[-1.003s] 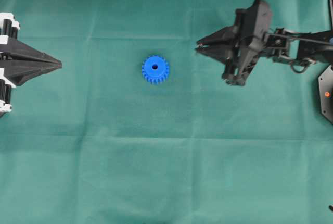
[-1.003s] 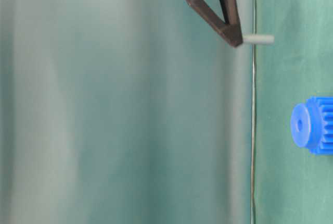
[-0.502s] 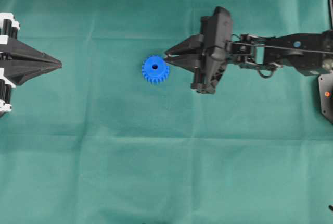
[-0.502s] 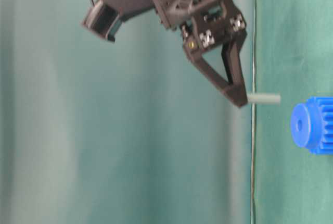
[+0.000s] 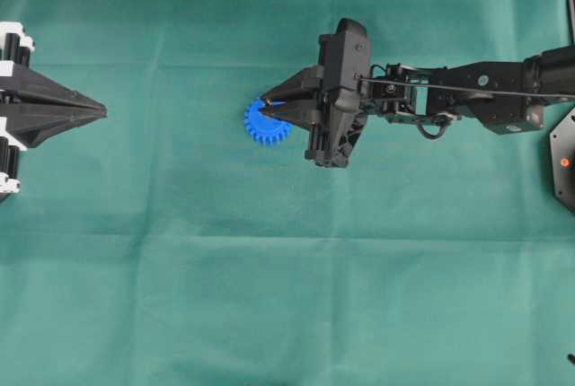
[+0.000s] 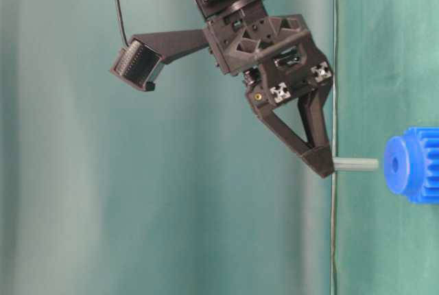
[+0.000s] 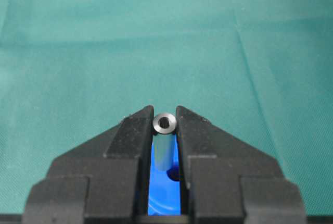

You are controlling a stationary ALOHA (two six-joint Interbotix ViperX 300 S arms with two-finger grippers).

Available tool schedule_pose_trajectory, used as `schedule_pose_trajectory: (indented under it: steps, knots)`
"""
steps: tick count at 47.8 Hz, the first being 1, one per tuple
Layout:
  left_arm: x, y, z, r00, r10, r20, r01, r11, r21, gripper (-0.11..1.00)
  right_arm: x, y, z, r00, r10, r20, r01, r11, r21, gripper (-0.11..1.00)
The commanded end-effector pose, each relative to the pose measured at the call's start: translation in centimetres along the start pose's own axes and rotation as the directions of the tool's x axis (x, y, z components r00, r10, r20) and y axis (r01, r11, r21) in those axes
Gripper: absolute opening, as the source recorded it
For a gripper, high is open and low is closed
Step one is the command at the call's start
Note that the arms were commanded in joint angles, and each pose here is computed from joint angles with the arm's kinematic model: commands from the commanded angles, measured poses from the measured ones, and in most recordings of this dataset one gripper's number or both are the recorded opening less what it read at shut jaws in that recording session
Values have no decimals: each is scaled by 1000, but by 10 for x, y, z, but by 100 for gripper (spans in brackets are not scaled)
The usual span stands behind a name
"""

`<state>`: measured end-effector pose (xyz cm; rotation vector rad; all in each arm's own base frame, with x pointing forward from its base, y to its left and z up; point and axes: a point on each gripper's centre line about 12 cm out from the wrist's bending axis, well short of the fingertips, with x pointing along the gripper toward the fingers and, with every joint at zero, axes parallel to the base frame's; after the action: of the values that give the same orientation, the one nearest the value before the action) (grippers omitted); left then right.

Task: Insert the shaft placed at a random location into the center hole of the small gear at another random location.
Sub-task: 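Lower the held shaft into the blue gear's center hole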

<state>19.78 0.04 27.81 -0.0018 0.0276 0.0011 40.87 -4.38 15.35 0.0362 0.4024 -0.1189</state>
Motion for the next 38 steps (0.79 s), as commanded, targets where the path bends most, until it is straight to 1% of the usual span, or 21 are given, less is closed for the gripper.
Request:
schedule_pose_trajectory:
  steps: [1, 8, 23, 38]
  knots:
    - [2, 0, 10, 1000, 1, 26, -1, 1000, 1, 0, 0, 2, 14, 999, 4, 35, -3, 1000, -2, 13]
    - [2, 0, 10, 1000, 1, 26, -1, 1000, 1, 0, 1, 2, 12, 1000, 4, 31, -4, 1000, -4, 13]
    - [2, 0, 10, 1000, 1, 26, -1, 1000, 1, 0, 9, 2, 0, 1000, 4, 1, -4, 1000, -3, 13]
    - [2, 0, 10, 1000, 1, 26, -1, 1000, 1, 0, 13, 1, -4, 1000, 2, -8, -2, 1000, -3, 13]
